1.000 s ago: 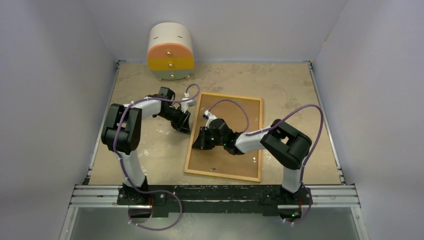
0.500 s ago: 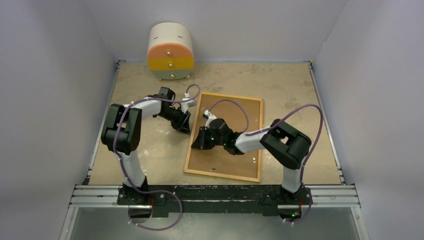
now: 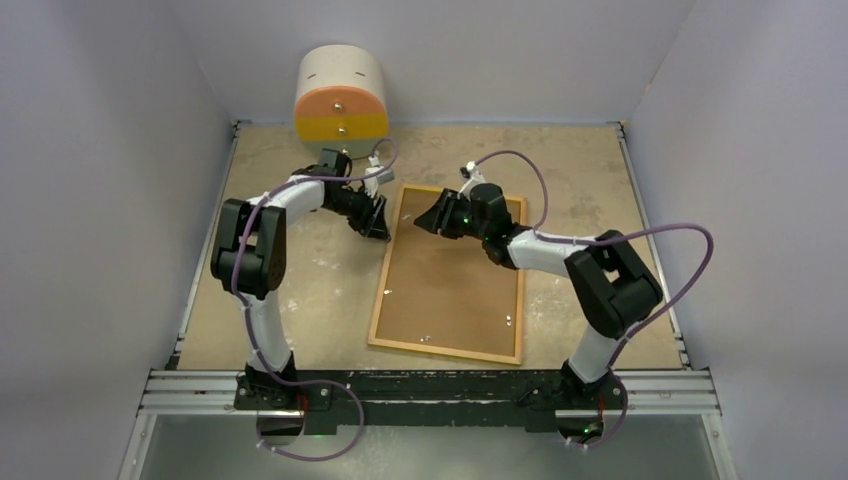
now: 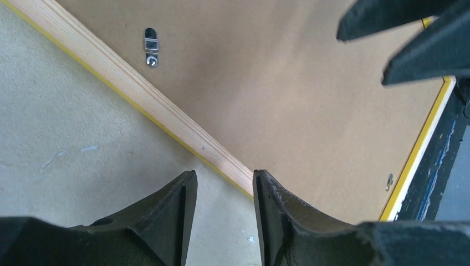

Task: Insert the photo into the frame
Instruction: Install the photo frame at the center of the board.

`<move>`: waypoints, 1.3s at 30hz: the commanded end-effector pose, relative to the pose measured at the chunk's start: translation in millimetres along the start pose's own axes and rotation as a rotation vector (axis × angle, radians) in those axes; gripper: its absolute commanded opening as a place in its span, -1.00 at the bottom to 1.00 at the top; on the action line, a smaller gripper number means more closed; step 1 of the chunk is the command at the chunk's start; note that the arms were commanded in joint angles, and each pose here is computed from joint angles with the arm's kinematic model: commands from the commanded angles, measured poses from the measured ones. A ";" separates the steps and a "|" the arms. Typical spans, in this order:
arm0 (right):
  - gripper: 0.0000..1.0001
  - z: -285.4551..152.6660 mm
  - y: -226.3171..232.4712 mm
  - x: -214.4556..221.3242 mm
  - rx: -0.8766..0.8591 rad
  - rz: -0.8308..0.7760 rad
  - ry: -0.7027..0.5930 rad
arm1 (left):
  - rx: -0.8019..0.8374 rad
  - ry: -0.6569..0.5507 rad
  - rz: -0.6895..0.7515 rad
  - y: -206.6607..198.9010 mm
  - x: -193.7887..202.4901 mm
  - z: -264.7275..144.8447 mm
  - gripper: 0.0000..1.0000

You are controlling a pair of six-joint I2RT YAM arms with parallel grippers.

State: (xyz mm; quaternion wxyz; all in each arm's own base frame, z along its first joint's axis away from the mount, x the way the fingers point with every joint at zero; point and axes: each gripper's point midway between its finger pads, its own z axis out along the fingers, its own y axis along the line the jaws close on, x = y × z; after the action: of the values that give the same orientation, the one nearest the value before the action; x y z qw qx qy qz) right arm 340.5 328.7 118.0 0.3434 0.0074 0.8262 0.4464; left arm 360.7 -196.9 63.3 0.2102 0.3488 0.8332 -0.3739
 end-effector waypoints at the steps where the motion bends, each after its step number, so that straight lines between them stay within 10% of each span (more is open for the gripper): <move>1: -0.13 22.2 -18.8 -21.9 0.050 -0.026 0.006 | 0.026 -0.033 -0.060 8.2 -7.1 11.9 -0.13; 39: -0.36 108.7 -65.2 -19.4 0.090 0.026 0.081 | 0.019 0.021 -0.062 23.0 34.7 27.3 -0.54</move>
State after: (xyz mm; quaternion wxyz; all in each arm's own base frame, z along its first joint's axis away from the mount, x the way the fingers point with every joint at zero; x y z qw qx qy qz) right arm 433.1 358.4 41.6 0.3090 0.0190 0.8569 0.4122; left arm 364.7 -201.9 30.5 0.1970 0.3154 0.8339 -0.4079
